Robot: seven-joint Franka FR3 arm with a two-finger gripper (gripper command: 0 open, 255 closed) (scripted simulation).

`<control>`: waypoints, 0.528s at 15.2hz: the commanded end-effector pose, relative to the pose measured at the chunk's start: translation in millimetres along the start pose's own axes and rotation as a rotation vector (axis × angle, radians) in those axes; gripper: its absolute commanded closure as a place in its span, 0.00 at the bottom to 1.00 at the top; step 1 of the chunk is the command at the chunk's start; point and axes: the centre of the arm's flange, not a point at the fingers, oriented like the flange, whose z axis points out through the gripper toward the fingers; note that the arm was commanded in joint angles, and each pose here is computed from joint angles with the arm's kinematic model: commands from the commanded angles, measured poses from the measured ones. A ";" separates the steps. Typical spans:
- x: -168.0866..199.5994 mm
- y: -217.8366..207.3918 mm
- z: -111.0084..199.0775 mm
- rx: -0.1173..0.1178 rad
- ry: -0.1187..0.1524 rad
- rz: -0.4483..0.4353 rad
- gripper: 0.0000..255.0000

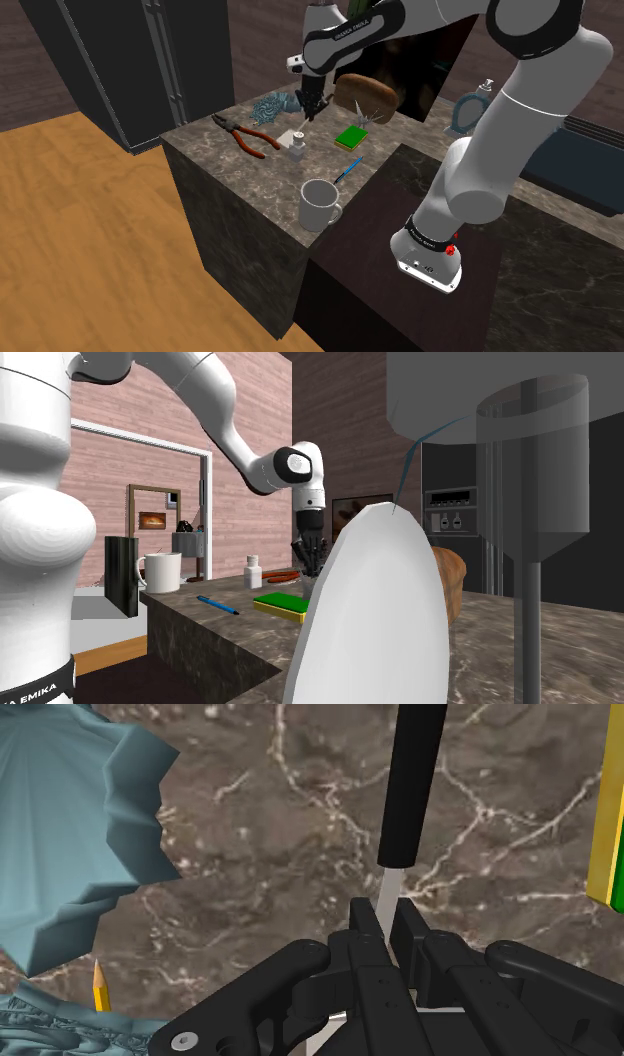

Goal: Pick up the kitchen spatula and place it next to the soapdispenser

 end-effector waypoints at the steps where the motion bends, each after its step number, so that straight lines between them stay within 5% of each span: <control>1: -0.4 -0.3 -10.3 0.000 0.000 0.000 1.00; 8: -2.8 -0.2 -47.1 0.000 0.000 0.000 1.00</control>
